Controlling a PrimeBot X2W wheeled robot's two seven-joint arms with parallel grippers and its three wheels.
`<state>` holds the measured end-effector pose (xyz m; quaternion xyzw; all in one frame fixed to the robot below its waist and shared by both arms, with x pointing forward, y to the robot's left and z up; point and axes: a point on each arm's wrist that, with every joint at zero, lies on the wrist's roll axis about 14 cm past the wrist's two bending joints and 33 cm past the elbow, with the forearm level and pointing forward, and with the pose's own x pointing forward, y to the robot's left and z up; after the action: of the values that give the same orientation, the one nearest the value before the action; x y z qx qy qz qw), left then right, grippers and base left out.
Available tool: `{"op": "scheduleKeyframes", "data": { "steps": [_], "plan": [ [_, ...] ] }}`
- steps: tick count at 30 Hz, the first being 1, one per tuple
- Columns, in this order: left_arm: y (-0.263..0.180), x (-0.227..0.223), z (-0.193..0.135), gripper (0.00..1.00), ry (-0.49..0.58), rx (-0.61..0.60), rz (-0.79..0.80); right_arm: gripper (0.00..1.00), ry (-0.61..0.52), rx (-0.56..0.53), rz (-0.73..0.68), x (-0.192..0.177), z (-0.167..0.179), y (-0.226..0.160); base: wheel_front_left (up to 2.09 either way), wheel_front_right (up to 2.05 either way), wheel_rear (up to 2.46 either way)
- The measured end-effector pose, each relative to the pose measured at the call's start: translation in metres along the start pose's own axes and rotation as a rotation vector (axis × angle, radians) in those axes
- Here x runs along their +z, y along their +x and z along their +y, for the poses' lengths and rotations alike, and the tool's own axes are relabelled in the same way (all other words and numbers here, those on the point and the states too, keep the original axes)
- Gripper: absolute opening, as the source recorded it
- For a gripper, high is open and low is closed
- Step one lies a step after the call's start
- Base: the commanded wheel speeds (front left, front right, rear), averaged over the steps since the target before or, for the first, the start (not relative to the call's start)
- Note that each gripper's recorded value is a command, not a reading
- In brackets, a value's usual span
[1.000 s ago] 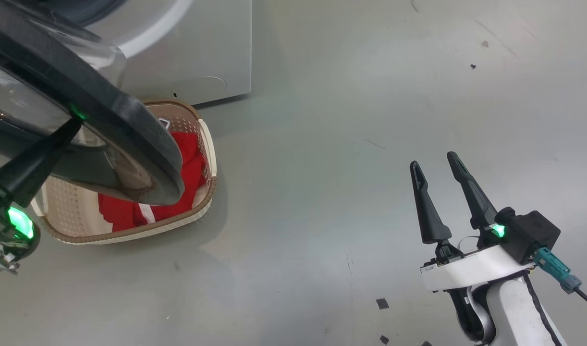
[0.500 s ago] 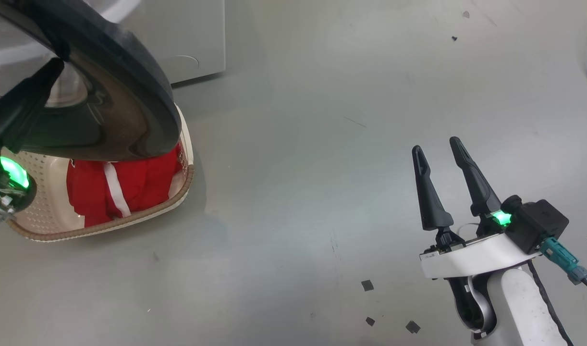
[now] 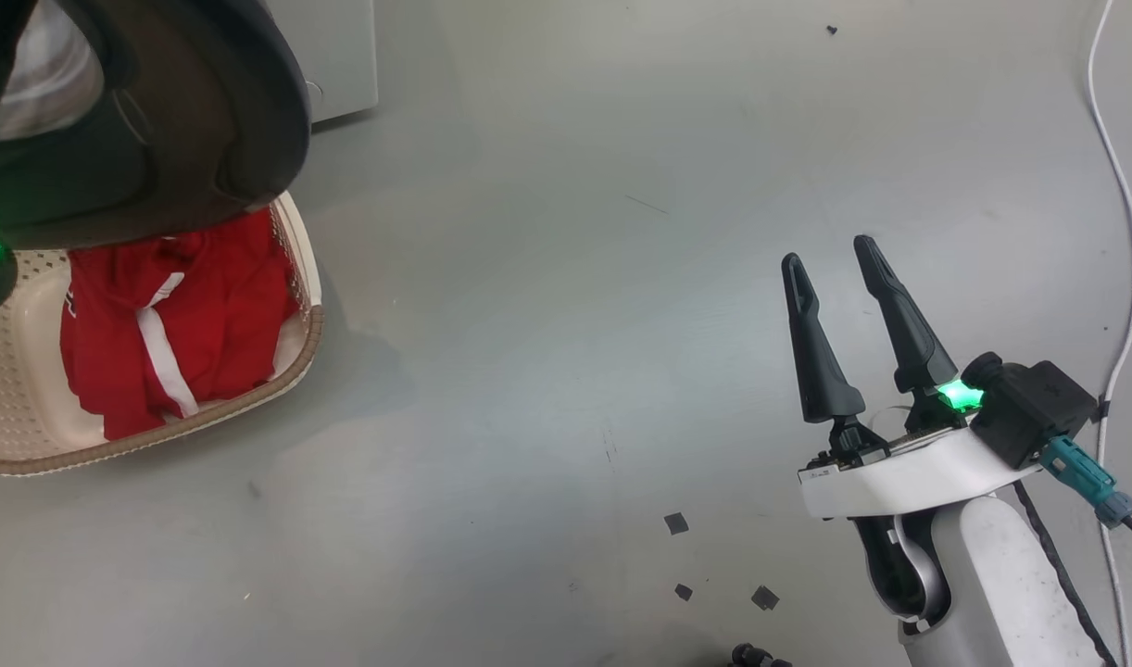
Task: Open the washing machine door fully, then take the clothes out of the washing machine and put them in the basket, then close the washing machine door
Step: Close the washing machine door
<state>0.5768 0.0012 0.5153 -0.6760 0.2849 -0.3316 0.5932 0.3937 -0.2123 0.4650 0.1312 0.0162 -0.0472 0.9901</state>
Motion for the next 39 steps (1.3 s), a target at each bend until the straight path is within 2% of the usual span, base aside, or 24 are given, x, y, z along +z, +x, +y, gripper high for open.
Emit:
{"op": "scheduleKeyframes", "data": {
  "steps": [9,21,31,39],
  "plan": [
    [0.023,0.014,0.005,0.00,0.015,0.010,-0.033,1.00,-0.007,-0.026,0.003,0.000,-0.008,-0.001,0.00,0.00,0.00],
    [0.028,0.021,0.013,0.00,-0.011,0.017,-0.068,1.00,-0.003,-0.048,0.001,0.000,-0.013,0.001,0.00,0.00,0.00],
    [0.013,0.027,0.006,0.00,0.021,-0.027,-0.106,1.00,0.002,-0.009,0.000,-0.002,-0.002,0.007,0.00,0.00,0.00],
    [-0.022,0.027,0.013,0.00,0.020,-0.032,-0.173,1.00,-0.007,0.027,-0.005,-0.002,0.008,0.010,0.00,0.00,0.00]
  ]
}}
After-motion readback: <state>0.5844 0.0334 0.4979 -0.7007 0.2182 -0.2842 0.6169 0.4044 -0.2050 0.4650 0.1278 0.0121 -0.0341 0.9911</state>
